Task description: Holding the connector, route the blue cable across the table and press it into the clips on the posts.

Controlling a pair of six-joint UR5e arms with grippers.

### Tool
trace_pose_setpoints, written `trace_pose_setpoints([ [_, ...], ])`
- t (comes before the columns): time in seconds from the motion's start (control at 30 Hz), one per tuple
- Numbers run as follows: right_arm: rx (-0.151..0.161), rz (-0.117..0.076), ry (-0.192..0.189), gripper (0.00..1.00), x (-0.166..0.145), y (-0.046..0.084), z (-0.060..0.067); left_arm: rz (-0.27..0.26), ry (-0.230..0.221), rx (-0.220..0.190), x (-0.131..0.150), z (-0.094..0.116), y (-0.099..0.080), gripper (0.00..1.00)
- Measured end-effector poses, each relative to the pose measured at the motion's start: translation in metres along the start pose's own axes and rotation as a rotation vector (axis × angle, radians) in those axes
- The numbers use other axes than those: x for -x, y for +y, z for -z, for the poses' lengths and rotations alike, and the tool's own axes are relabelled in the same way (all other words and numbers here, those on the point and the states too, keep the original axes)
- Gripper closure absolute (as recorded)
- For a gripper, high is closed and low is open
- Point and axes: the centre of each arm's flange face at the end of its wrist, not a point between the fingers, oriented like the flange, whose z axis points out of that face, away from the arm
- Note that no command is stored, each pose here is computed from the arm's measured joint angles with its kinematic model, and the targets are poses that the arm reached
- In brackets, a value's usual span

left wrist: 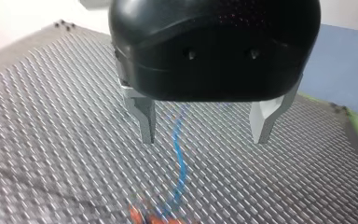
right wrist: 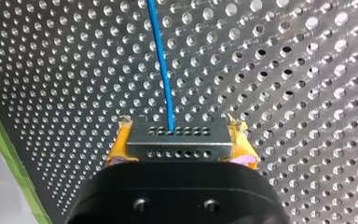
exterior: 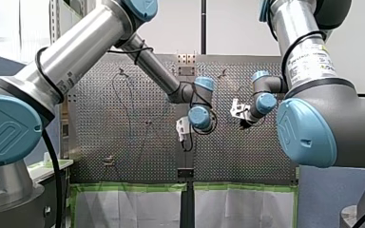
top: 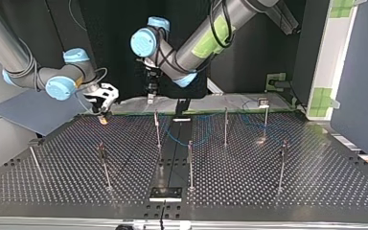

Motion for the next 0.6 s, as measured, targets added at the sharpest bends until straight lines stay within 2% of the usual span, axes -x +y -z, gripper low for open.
trace_pose_setpoints([
  [0.13,-0.001,-0.002,0.000,1.00,0.000,0.002,0.000,0.031,-0.052,-0.016,0.008,0.005,-0.024,0.00],
  [0.23,-0.007,-0.002,-0.001,1.00,-0.001,0.003,0.000,0.044,-0.072,-0.024,0.008,0.013,-0.039,0.00],
  [0.4,-0.009,-0.003,-0.001,1.00,-0.001,0.003,0.000,0.038,-0.054,-0.040,-0.009,0.022,-0.060,0.00],
  [0.6,-0.012,-0.004,-0.001,1.00,-0.001,0.004,0.000,0.027,-0.044,-0.027,-0.023,0.008,-0.063,0.00],
])
